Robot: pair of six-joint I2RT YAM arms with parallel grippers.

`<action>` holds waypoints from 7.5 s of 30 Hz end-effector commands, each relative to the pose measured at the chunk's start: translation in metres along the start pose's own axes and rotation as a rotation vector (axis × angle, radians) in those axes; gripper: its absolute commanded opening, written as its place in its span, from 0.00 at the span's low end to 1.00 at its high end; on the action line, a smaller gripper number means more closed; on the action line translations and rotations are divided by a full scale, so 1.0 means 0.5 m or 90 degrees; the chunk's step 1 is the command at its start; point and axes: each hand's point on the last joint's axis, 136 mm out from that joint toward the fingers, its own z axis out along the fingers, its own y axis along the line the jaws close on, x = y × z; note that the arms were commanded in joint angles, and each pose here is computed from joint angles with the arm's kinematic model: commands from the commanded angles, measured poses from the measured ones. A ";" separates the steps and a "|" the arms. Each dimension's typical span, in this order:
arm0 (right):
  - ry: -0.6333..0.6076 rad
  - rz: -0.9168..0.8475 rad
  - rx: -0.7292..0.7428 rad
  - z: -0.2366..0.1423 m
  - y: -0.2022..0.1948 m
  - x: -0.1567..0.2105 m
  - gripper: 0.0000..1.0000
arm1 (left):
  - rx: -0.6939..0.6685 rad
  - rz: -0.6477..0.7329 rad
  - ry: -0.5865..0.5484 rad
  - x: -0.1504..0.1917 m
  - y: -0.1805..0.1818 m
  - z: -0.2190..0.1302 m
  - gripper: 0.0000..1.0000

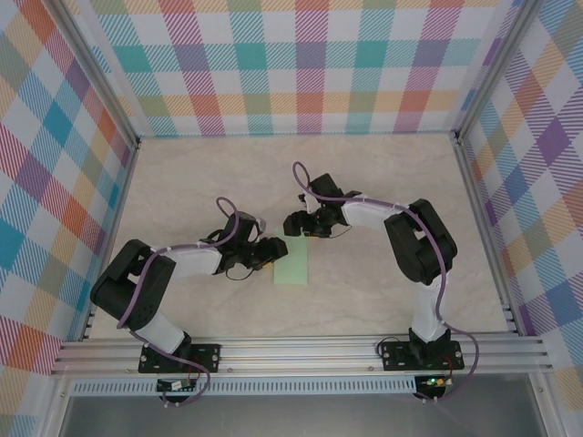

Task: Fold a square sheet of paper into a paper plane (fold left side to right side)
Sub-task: Third fold the triangle at the center of the table.

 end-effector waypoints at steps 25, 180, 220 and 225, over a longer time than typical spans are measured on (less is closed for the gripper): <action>-0.141 -0.229 0.040 -0.169 0.046 0.047 0.90 | -0.010 0.000 0.021 0.020 -0.009 0.017 0.00; 0.033 -0.211 0.128 -0.018 -0.019 0.209 0.00 | -0.088 0.067 0.179 -0.044 -0.005 0.175 0.10; 0.032 -0.211 0.114 -0.021 -0.007 0.203 0.00 | -0.090 0.068 0.179 -0.040 -0.001 0.178 0.10; 0.055 -0.200 0.121 -0.009 -0.023 0.221 0.00 | -0.085 0.069 0.181 -0.038 -0.005 0.177 0.10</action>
